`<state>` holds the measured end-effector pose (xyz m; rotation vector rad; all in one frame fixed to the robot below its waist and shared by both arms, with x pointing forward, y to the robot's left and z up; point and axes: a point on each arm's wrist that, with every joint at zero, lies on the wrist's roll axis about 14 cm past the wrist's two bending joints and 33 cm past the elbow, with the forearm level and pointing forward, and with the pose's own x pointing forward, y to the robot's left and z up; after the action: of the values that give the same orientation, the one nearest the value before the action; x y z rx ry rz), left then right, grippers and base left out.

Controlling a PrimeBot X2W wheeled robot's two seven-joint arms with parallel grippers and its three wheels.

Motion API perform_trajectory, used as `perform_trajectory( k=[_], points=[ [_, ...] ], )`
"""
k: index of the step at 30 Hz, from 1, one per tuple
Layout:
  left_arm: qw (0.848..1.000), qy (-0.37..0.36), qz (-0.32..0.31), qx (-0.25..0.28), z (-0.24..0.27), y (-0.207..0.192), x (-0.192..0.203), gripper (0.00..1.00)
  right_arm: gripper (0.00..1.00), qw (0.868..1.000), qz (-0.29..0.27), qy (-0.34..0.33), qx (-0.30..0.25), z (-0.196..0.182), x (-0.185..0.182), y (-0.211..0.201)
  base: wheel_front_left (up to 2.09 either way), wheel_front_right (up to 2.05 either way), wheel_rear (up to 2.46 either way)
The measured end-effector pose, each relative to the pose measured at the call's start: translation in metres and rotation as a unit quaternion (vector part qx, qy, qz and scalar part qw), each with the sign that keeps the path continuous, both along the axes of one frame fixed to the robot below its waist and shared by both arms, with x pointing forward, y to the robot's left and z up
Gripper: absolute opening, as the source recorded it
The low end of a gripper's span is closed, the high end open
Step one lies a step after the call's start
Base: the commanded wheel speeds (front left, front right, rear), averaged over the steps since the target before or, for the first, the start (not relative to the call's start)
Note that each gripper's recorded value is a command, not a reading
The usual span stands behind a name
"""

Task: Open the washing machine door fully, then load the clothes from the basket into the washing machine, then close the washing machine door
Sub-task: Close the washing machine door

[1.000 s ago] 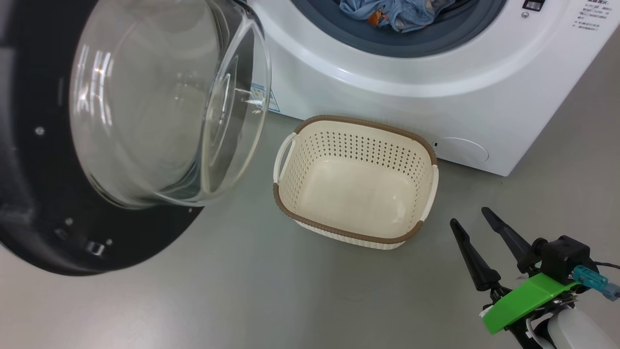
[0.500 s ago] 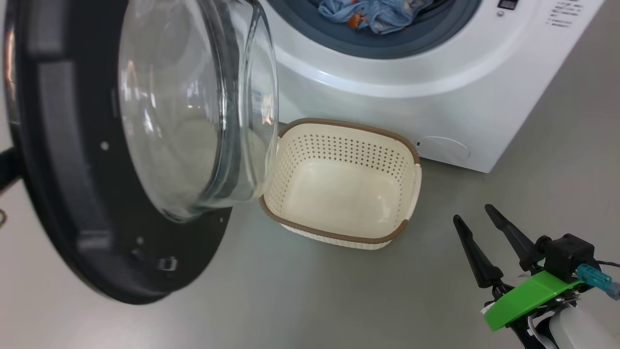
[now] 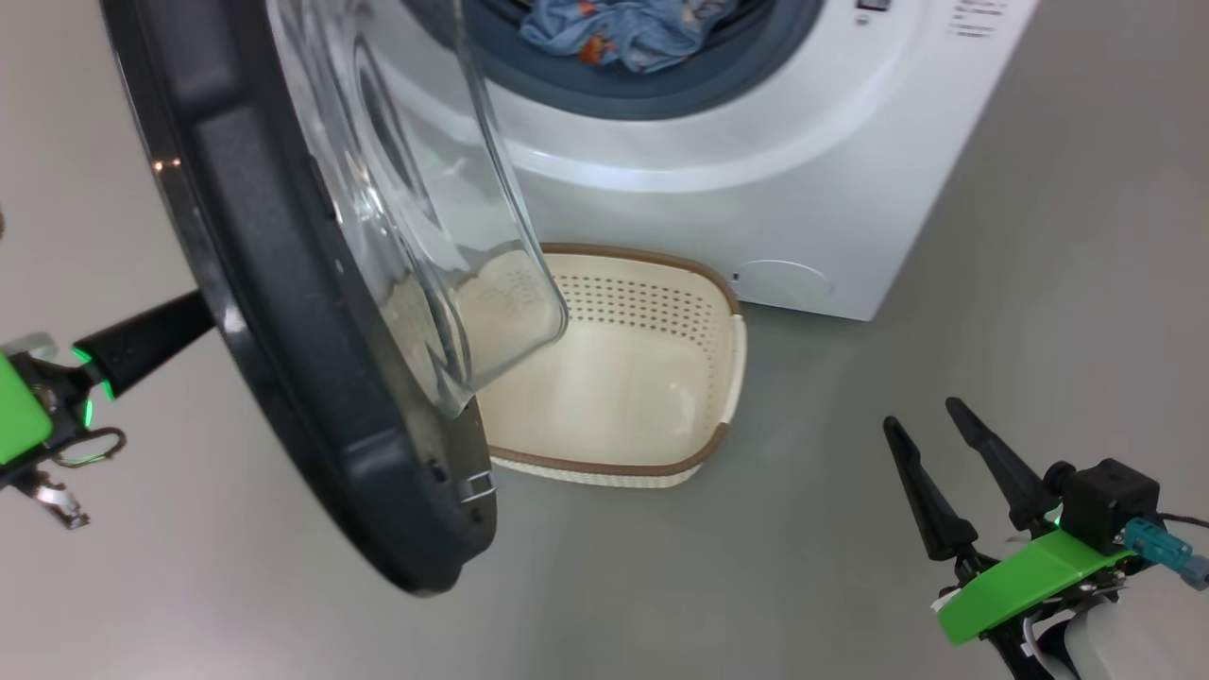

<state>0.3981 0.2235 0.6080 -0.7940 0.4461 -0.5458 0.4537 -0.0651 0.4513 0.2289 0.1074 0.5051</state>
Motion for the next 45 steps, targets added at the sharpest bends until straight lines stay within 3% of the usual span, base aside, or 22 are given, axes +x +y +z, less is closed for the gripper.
perform_trajectory(
  k=[14,27,36,45],
  points=[
    [0.994,-0.031,-0.103,-0.026,0.006,-0.083,0.045,0.00,1.00,0.996,-0.090,0.006,-0.001,0.001,-0.015,-0.059,0.00,0.00,0.00],
    [0.989,-0.056,-0.121,-0.057,0.012,-0.131,0.098,0.00,1.00,0.988,-0.157,0.015,-0.003,-0.003,-0.024,-0.101,0.00,0.00,0.00],
    [0.990,-0.058,-0.115,-0.063,0.009,-0.139,0.109,0.00,1.00,0.986,-0.166,0.012,-0.002,-0.001,-0.022,-0.106,0.00,0.00,0.00],
    [0.993,-0.049,-0.090,-0.058,0.001,-0.120,0.094,0.00,1.00,0.988,-0.151,0.003,0.004,0.005,-0.017,-0.094,0.00,0.00,0.00]
  ],
)
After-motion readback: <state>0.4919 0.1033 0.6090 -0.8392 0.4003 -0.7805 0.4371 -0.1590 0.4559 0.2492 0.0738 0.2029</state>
